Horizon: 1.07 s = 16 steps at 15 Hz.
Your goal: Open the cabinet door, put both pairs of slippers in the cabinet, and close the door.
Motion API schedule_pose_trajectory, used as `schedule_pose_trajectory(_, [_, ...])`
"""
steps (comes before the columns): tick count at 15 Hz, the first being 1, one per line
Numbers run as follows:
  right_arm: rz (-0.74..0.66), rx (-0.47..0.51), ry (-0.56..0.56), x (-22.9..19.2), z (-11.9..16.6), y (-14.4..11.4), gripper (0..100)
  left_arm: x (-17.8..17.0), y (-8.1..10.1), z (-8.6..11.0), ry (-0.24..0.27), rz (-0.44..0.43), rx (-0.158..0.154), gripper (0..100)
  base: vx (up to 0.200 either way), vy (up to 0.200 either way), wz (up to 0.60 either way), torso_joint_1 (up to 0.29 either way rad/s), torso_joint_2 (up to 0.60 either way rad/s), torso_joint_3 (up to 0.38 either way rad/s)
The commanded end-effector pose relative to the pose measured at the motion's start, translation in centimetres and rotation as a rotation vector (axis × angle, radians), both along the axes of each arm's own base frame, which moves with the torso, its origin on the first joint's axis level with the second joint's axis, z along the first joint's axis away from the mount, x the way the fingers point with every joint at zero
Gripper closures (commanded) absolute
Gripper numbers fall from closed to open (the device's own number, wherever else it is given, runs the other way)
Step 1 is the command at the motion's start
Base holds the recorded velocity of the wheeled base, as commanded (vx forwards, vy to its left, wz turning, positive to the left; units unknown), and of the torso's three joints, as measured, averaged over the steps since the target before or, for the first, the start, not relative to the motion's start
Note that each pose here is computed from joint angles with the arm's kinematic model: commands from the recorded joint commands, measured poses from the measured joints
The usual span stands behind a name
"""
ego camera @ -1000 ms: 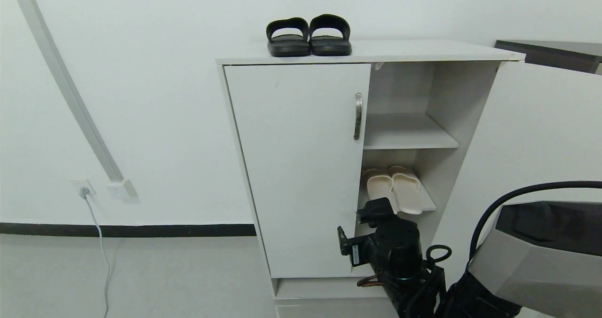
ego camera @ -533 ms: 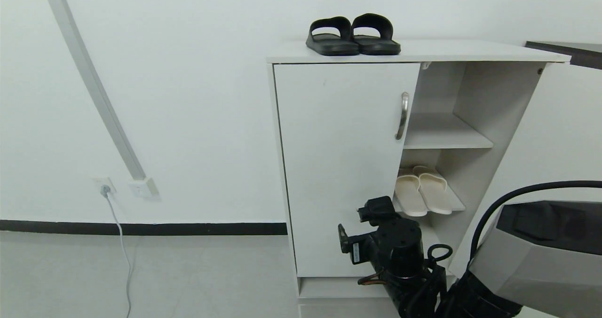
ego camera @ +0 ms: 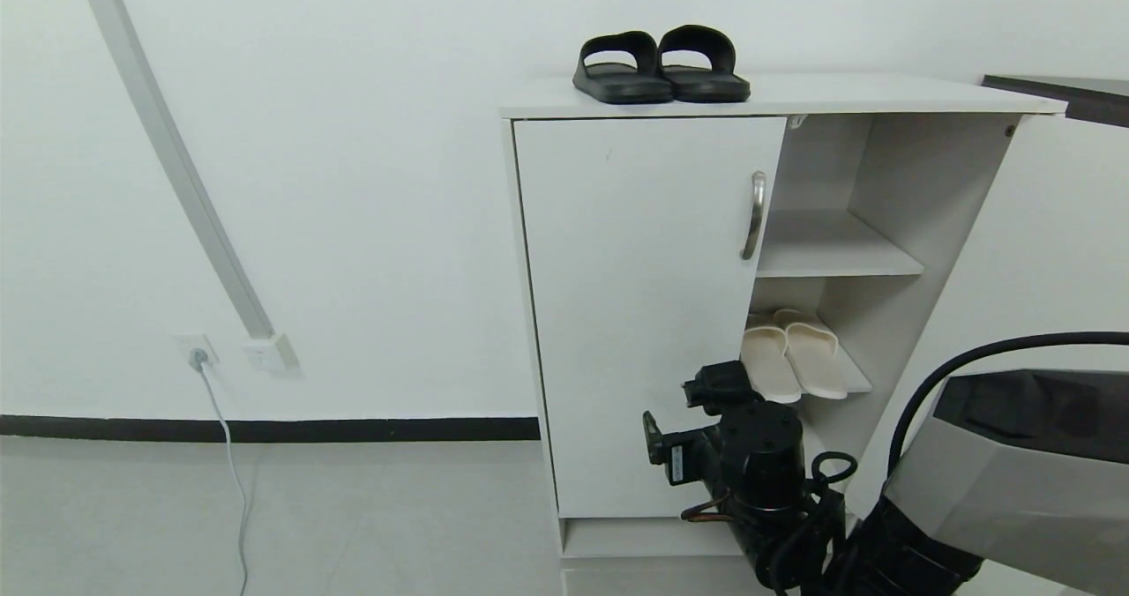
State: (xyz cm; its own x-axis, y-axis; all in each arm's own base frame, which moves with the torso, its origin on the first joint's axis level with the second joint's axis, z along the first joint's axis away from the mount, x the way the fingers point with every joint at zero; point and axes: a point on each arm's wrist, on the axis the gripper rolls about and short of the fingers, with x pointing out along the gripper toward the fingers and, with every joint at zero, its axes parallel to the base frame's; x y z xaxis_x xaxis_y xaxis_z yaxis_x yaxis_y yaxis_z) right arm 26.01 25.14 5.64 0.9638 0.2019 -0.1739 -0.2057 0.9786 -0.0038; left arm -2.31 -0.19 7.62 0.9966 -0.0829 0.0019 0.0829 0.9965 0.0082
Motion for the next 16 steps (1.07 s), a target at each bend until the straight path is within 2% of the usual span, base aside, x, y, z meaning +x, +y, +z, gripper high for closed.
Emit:
schedule_pose_trajectory(1, [0.001,-0.003,0.003,-0.04,-0.14,0.02,0,0.0,0.0,-0.01,0.0,0.0,0.001,100,0.0,0.0,0.0,0.0,0.0,0.0])
schedule_pose_trajectory(9, [0.0,-0.004,0.002,-0.02,-0.07,0.03,0,0.01,0.0,0.0,0.002,0.002,0.001,100,0.0,0.0,0.0,0.0,0.0,0.0])
schedule_pose_trajectory(12, [0.0,-0.005,0.003,-0.03,-0.09,0.02,0,0.0,0.0,-0.01,0.0,0.0,0.0,100,0.0,0.0,0.0,0.012,-0.19,-0.243])
schedule_pose_trajectory(16, [0.0,-0.006,0.004,0.02,-0.14,-0.01,0,0.01,0.0,0.0,0.002,0.0,0.003,100,0.0,0.0,0.0,0.049,-0.46,-0.355])
